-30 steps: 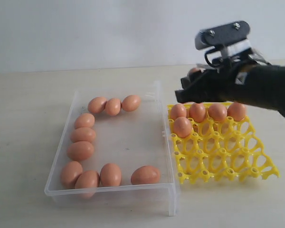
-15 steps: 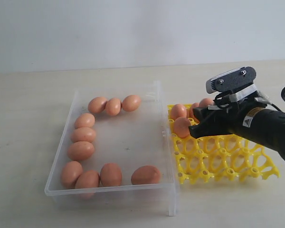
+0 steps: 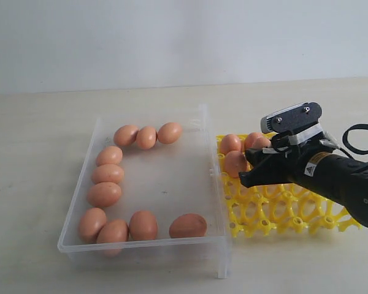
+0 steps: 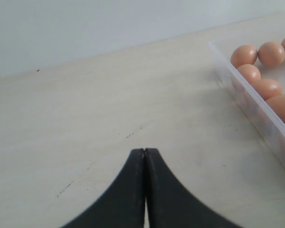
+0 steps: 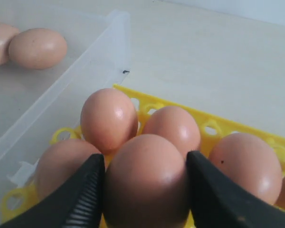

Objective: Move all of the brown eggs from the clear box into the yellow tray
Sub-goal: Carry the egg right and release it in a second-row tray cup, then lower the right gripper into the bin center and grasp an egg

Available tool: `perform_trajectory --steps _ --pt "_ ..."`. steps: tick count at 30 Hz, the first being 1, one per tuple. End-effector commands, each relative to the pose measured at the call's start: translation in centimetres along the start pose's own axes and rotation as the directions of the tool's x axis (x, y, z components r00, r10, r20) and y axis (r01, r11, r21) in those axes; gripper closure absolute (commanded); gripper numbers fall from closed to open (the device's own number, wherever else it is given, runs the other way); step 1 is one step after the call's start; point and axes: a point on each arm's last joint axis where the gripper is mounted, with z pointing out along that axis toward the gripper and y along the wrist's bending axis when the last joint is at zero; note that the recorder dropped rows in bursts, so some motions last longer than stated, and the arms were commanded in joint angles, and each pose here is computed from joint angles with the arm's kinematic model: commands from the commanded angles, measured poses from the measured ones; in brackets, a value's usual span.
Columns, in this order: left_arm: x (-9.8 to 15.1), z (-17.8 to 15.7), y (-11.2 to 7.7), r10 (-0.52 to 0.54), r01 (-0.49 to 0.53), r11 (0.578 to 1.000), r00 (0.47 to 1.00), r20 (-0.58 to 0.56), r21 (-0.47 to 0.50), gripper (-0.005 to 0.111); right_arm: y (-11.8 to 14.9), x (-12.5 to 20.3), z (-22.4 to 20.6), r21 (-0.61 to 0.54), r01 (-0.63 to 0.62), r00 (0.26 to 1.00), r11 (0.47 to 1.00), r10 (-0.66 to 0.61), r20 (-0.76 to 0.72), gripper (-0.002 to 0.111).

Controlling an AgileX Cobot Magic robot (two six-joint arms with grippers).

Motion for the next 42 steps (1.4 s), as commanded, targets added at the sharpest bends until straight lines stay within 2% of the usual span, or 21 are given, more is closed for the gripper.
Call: perform_trajectory --steps 1,5,7,10,12,15,17,20,21,22,23,24,25,26,28,30,32,37,42 --pt "-0.2 -0.1 0.0 -0.001 0.001 1.0 1.0 0.017 -0.001 0.107 -0.2 -0.2 0.0 0.009 -0.005 1.0 1.0 0.005 0.03 0.05" --pt "-0.2 -0.1 0.0 -0.001 0.001 1.0 1.0 0.017 -0.001 0.107 -0.5 -0.3 -0.1 0.017 0.0 0.999 1.0 0.0 0.035 0.047" --pt "-0.2 -0.1 0.0 -0.001 0.001 1.0 1.0 0.017 -0.001 0.107 -0.5 -1.1 -0.6 0.019 0.001 0.998 1.0 -0.002 0.056 0.054" --pt "-0.2 -0.1 0.0 -0.001 0.001 1.0 1.0 0.017 -0.001 0.107 -0.6 -3.5 -2.1 0.014 0.026 0.996 1.0 -0.027 0.081 0.081" --pt "-0.2 -0.1 0.0 -0.001 0.001 1.0 1.0 0.017 -0.001 0.107 -0.5 -5.9 -3.1 -0.013 0.112 0.993 0.994 -0.111 0.05 0.107" --pt "-0.2 -0.1 0.0 -0.001 0.001 1.0 1.0 0.017 -0.001 0.107 0.2 -10.0 -4.1 -0.025 0.114 0.993 0.993 -0.115 -0.033 0.108" --pt "-0.2 -0.1 0.0 -0.001 0.001 1.0 1.0 0.017 -0.001 0.107 1.3 -12.4 -4.4 -0.039 0.116 0.984 0.993 -0.12 -0.135 0.108" --pt "-0.2 -0.1 0.0 -0.001 0.001 1.0 1.0 0.017 -0.001 0.107 3.7 -15.0 -4.4 -0.079 0.042 0.944 0.996 -0.065 -0.325 0.108" --pt "-0.2 -0.1 0.0 -0.001 0.001 1.0 1.0 0.017 -0.001 0.107 5.9 -15.7 -4.2 -0.134 -0.026 0.907 0.991 -0.033 -0.42 0.108" --pt "-0.2 -0.1 0.0 -0.001 0.001 1.0 1.0 0.017 -0.001 0.107 6.8 -15.8 -4.0 -0.165 -0.042 0.892 0.985 -0.038 -0.45 0.108" --pt "-0.2 -0.1 0.0 -0.001 0.001 1.0 1.0 0.017 -0.001 0.107 9.2 -15.4 -3.4 -0.248 -0.082 0.86 0.965 -0.057 -0.507 0.108" --pt "-0.2 -0.1 0.0 -0.001 0.001 1.0 1.0 0.017 -0.001 0.107 10.1 -15.1 -3.1 -0.281 -0.087 0.847 0.956 -0.078 -0.526 0.108" --pt "-0.2 -0.1 0.0 -0.001 0.001 1.0 1.0 0.017 -0.001 0.107 12.1 -14.0 -2.2 -0.318 -0.147 0.812 0.937 -0.069 -0.579 0.106" --pt "-0.2 -0.1 0.0 -0.001 0.001 1.0 1.0 0.017 -0.001 0.107 13.0 -13.4 -1.8 -0.328 -0.182 0.794 0.927 -0.058 -0.606 0.104" --pt "-0.2 -0.1 0.0 -0.001 0.001 1.0 1.0 0.017 -0.001 0.107 14.6 -11.6 -0.7 -0.337 -0.244 0.738 0.91 -0.051 -0.673 0.09" --pt "-0.2 -0.1 0.0 -0.001 0.001 1.0 1.0 0.017 -0.001 0.107 16.0 -10.0 0.4 -0.327 -0.302 0.647 0.895 -0.059 -0.76 0.064" --pt "-0.2 -0.1 0.0 -0.001 0.001 1.0 1.0 0.017 -0.001 0.107 16.8 -9.5 1.3 -0.301 -0.356 0.602 0.885 -0.029 -0.798 0.049" --pt "-0.2 -0.1 0.0 -0.001 0.001 1.0 1.0 0.017 -0.001 0.107 17.6 -9.9 3.7 -0.288 -0.346 0.608 0.893 -0.02 -0.794 0.047" --pt "-0.2 -0.1 0.0 -0.001 0.001 1.0 1.0 0.017 -0.001 0.107 17.5 -8.9 5.2 -0.258 -0.284 0.571 0.924 -0.053 -0.819 0.047"
